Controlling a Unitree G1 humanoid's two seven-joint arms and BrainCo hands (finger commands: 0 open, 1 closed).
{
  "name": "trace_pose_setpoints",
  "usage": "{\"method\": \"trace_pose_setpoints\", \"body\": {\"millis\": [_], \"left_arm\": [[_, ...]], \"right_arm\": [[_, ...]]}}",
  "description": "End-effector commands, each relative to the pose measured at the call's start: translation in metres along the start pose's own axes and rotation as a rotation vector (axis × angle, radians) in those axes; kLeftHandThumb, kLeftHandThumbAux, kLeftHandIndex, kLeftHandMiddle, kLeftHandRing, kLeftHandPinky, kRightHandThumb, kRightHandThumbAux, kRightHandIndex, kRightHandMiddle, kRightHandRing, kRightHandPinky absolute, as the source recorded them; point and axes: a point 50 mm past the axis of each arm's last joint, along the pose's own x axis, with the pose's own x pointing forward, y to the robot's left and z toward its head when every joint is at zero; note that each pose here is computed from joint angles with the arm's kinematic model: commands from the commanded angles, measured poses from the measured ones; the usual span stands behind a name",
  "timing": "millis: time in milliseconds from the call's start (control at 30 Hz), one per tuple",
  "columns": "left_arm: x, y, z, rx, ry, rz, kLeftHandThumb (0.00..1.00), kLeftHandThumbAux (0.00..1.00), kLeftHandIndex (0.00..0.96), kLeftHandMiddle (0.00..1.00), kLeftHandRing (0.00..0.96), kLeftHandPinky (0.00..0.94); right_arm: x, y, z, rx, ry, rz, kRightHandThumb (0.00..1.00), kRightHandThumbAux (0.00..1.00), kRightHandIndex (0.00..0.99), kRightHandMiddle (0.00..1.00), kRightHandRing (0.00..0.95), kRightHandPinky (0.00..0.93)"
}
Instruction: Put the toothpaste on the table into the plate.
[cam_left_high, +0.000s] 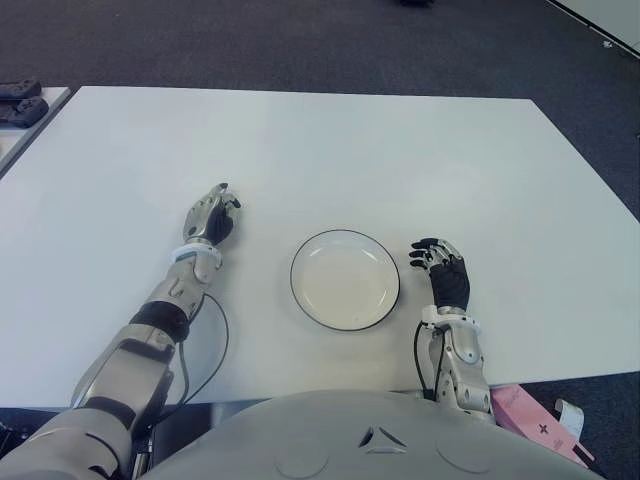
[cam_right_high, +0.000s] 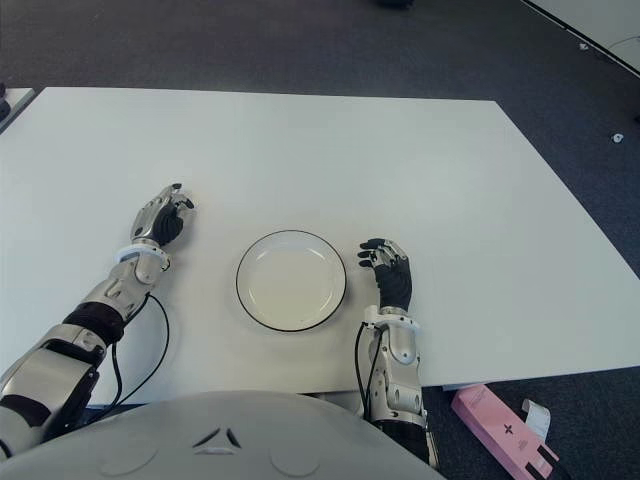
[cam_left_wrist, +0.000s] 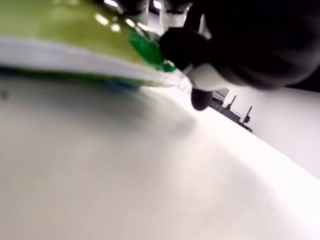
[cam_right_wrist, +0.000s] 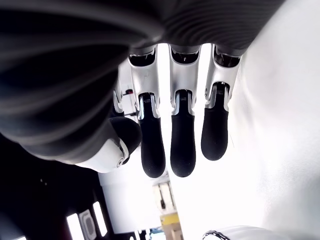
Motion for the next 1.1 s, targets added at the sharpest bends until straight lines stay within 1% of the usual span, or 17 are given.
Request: {"method": "trace_pose_setpoints", "body": {"millis": [33, 167, 200, 267, 367, 600, 767, 800, 833, 900, 1000, 1100], "left_arm": [[-0.0274, -0.0262, -0.0304, -0.02, 0.165, -0.114, 0.99, 0.618, 0.407, 0.472, 0.487, 0.541], [-0.0279, -0.0257, -0.0299, -0.043, 0.169, -0.103, 0.998, 0.624, 0.421, 0.444, 0.515, 0.6], [-0.028, -0.0256, -0.0298, -0.049, 0.17, -0.101, 0.976, 0.638, 0.392, 0.452, 0.535, 0.621], [-0.0279, -0.0252, -0.0296, -0.064, 0.175, -0.094, 0.958, 0.65, 0.368, 0.459, 0.555, 0.644], [-0.0279, -0.0249, -0.0296, -0.07, 0.178, -0.09, 0.947, 0.656, 0.357, 0.476, 0.575, 0.693], [-0.0279, -0.0249, -0.0295, -0.072, 0.185, -0.092, 0.947, 0.651, 0.369, 0.513, 0.581, 0.773], [-0.0281, -0.0248, -0.0296, -0.07, 0.182, -0.094, 0.949, 0.647, 0.38, 0.53, 0.579, 0.799], [-0.0282, -0.0248, -0.0298, -0.07, 0.182, -0.095, 0.93, 0.65, 0.386, 0.541, 0.624, 0.803], [-0.0282, -0.0248, -0.0299, -0.069, 0.181, -0.096, 0.902, 0.653, 0.395, 0.559, 0.692, 0.81], [-0.0282, -0.0249, -0.0302, -0.068, 0.18, -0.098, 0.873, 0.657, 0.407, 0.581, 0.77, 0.823], [-0.028, -0.0246, -0.0306, -0.064, 0.178, -0.101, 0.86, 0.658, 0.413, 0.592, 0.809, 0.83], [-0.0279, -0.0245, -0.0309, -0.061, 0.176, -0.103, 0.856, 0.658, 0.416, 0.597, 0.825, 0.833]], "right_arm": [[-0.0046, -0.0015, -0.016, 0.021, 0.099, -0.03, 0.709, 0.722, 0.428, 0.492, 0.501, 0.507], [-0.0043, -0.0014, -0.0159, 0.022, 0.1, -0.031, 0.709, 0.722, 0.428, 0.491, 0.501, 0.505], [-0.0042, -0.0014, -0.0159, 0.022, 0.1, -0.03, 0.709, 0.722, 0.428, 0.491, 0.501, 0.504], [-0.0042, -0.0013, -0.0159, 0.021, 0.101, -0.031, 0.709, 0.722, 0.428, 0.491, 0.499, 0.502], [-0.0043, -0.0013, -0.0159, 0.019, 0.102, -0.033, 0.709, 0.722, 0.429, 0.49, 0.495, 0.499], [-0.0042, -0.0014, -0.0155, 0.013, 0.094, -0.029, 0.708, 0.722, 0.429, 0.488, 0.489, 0.498], [-0.0044, -0.0015, -0.0156, 0.01, 0.093, -0.027, 0.708, 0.722, 0.429, 0.488, 0.488, 0.498], [-0.0043, -0.0015, -0.0157, 0.01, 0.093, -0.026, 0.708, 0.722, 0.429, 0.488, 0.488, 0.499], [-0.0043, -0.0015, -0.0157, 0.01, 0.093, -0.026, 0.708, 0.722, 0.429, 0.488, 0.488, 0.499], [-0.0042, -0.0015, -0.0158, 0.009, 0.093, -0.024, 0.708, 0.722, 0.428, 0.488, 0.488, 0.501], [-0.0041, -0.0015, -0.0159, 0.009, 0.094, -0.024, 0.708, 0.722, 0.428, 0.487, 0.49, 0.501], [-0.0041, -0.0015, -0.0159, 0.008, 0.094, -0.023, 0.708, 0.722, 0.428, 0.487, 0.492, 0.5]]}}
